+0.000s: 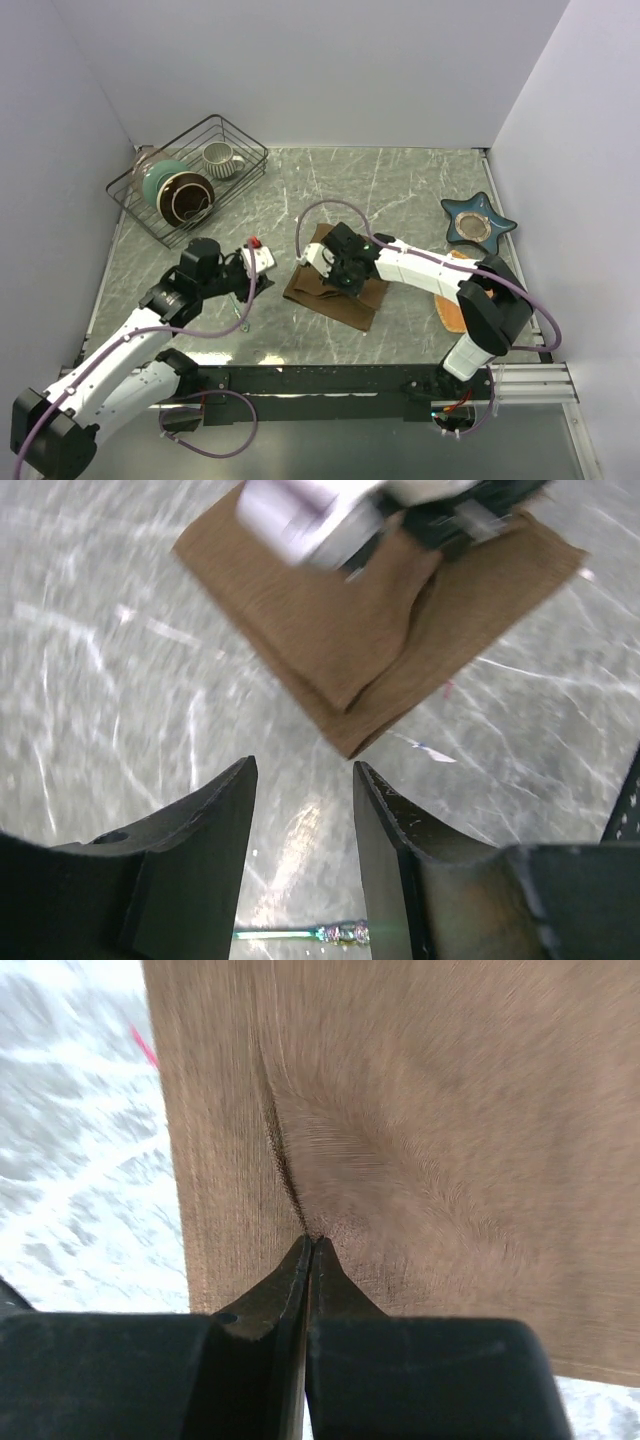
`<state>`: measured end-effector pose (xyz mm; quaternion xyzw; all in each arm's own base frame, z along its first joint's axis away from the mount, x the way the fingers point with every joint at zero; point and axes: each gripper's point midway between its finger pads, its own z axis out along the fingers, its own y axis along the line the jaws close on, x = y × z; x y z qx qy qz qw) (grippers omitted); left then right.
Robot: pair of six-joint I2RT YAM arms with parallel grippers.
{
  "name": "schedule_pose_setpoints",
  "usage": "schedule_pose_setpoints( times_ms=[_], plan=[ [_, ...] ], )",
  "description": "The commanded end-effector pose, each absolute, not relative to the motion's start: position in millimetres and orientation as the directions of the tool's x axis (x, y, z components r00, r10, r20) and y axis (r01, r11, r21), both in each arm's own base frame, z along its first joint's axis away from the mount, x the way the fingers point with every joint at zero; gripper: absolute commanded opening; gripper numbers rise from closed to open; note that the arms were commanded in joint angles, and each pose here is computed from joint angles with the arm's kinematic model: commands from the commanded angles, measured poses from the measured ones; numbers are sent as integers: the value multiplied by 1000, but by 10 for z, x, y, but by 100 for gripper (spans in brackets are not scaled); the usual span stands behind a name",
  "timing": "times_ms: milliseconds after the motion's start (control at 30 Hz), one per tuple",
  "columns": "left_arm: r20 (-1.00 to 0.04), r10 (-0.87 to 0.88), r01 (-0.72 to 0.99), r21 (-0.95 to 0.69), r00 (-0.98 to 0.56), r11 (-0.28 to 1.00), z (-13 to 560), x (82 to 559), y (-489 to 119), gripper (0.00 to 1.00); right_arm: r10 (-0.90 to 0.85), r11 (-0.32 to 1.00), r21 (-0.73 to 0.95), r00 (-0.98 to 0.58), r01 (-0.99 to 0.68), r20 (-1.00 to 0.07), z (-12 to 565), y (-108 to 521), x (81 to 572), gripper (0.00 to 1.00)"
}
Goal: Fold the napkin into a case and place the utensils inside
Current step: Smooth out the square-folded napkin at the center of the board.
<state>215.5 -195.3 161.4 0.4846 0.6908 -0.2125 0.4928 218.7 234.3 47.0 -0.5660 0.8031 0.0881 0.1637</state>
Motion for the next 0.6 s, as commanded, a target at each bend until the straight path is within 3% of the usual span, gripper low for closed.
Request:
schedule_pose_setpoints(
  times_ms=[0, 267, 567],
  plan=[
    [-929, 350, 846, 90, -119, 526, 1875, 2341, -1906, 49, -821, 357, -25, -301, -934, -485, 919, 2610, 2270, 0],
    [-931, 298, 795, 13, -212, 606, 1864, 2577, -1670, 49, -814, 334, 51, -315, -941, -487, 979, 2705, 2169, 0],
    [-890, 373, 843, -24, -263, 538, 1569, 2527, -1701, 49, -868, 319, 67, -320, -945, -379, 470, 2539, 2059, 0]
  ],
)
